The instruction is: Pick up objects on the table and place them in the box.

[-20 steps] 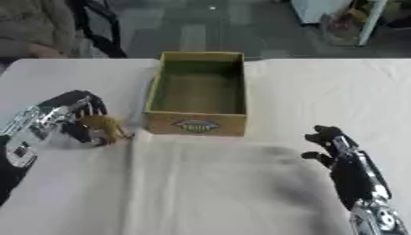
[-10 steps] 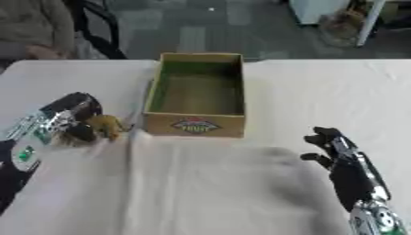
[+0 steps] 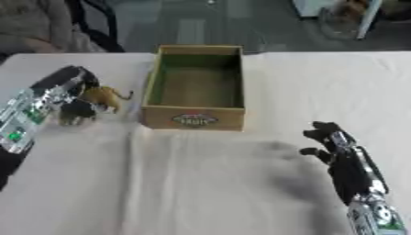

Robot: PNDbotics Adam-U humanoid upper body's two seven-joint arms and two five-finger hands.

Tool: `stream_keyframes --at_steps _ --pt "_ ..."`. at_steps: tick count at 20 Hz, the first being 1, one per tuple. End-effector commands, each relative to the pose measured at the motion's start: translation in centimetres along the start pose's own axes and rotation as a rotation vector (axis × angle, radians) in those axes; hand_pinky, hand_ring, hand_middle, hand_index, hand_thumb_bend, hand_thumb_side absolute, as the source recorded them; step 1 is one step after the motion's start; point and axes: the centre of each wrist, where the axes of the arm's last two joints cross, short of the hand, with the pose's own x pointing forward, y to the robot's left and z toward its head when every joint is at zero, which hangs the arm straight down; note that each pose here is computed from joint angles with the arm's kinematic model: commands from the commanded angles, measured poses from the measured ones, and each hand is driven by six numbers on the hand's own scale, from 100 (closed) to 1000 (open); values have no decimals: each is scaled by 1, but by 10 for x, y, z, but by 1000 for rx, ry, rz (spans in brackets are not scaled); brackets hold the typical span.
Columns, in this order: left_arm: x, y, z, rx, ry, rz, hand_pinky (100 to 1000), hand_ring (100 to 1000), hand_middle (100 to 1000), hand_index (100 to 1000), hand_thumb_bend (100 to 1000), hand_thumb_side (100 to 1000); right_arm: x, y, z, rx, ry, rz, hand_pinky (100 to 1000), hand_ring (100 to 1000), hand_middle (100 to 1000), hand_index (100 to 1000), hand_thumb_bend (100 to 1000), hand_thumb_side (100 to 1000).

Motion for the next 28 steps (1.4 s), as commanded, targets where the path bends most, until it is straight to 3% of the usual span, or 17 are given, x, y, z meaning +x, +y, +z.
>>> stream_keyframes --at_steps 1,5,11,12,13,19,28 --pt "12 47 4 80 -46 -68 288 147 115 264 130 128 7 -4 -2 5 -14 25 592 825 602 757 100 658" --pt "37 68 -7 171 -75 -89 298 158 119 272 131 116 7 -3 -3 13 -13 25 592 825 601 757 100 659" --pt "70 64 -37 302 -75 -108 295 154 114 270 140 100 8 0 -6 32 -16 24 592 825 601 758 100 664" --pt "74 62 -42 319 -77 -114 296 155 115 271 297 183 8 1 -7 35 -16 24 592 825 601 758 100 665" --pt "79 59 -46 329 -81 -121 297 156 115 271 147 100 9 2 -8 42 -16 24 592 825 601 758 100 666" --pt "97 32 -68 355 -82 -154 301 157 118 273 155 100 13 10 -16 85 -29 25 592 826 601 758 100 671" --pt "95 -18 -82 300 -47 -150 331 197 164 319 164 100 15 14 -20 110 -35 23 592 826 601 758 100 675"
